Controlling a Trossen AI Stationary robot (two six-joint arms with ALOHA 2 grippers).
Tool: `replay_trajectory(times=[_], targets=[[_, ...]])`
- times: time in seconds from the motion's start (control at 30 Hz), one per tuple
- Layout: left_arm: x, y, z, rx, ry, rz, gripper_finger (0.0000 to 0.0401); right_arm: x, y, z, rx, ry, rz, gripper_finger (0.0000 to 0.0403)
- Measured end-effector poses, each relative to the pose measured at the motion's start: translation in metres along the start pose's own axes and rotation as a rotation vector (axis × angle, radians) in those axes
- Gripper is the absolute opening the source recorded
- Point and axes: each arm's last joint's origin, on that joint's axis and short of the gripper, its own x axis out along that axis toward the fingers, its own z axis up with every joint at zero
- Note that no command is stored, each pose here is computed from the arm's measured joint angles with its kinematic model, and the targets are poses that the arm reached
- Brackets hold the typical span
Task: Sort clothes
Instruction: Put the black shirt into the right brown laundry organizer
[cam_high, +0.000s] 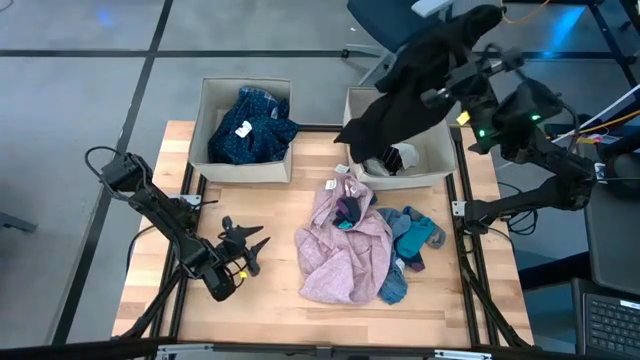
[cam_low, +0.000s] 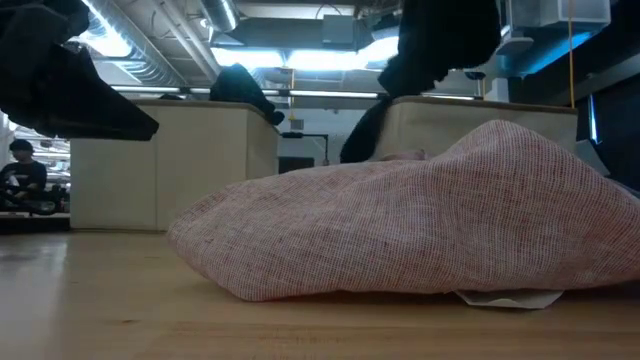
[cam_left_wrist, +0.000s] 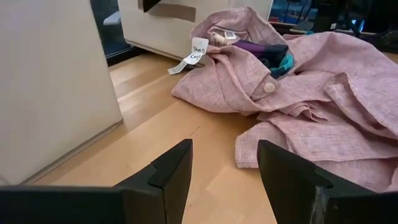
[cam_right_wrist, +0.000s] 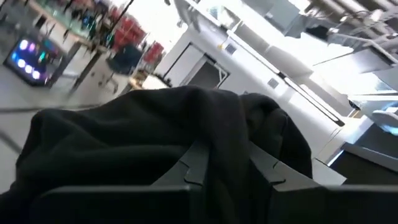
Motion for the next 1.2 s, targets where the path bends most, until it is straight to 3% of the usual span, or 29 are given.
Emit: replay_trajectory(times=[0.17, 0.3, 0.47, 0.7, 0.93, 1.2], targets=[[0.000, 0.000, 0.000, 0.002, 0.000, 0.000, 0.0172, -0.001, 0.012, -0.011, -0.019, 0.084, 0.056, 0.0056], [0.000, 0.000, 0.000, 0.011, 0.000, 0.000, 0.0172, 0.009, 0.023, -0.035, -0.029, 0.213, 0.105, 0.0056], [0.000, 0.000, 0.000, 0.016, 0.000, 0.001, 0.0172, 0.029, 0.036, -0.074, 0.088, 0.400, 0.235, 0.0056], [0.000, 0.000, 0.000, 0.015, 0.000, 0.001, 0.0172, 0.052, 0.081, -0.136, 0.205, 0.566, 0.373, 0.0056], [0.000, 0.000, 0.000, 0.014, 0.000, 0.001, 0.0172, 0.054, 0.142, -0.200, 0.271, 0.654, 0.483, 0.0056], [0.000, 0.000, 0.000, 0.003, 0.011, -0.004, 0.0172, 0.052, 0.175, -0.230, 0.265, 0.737, 0.546, 0.0056]])
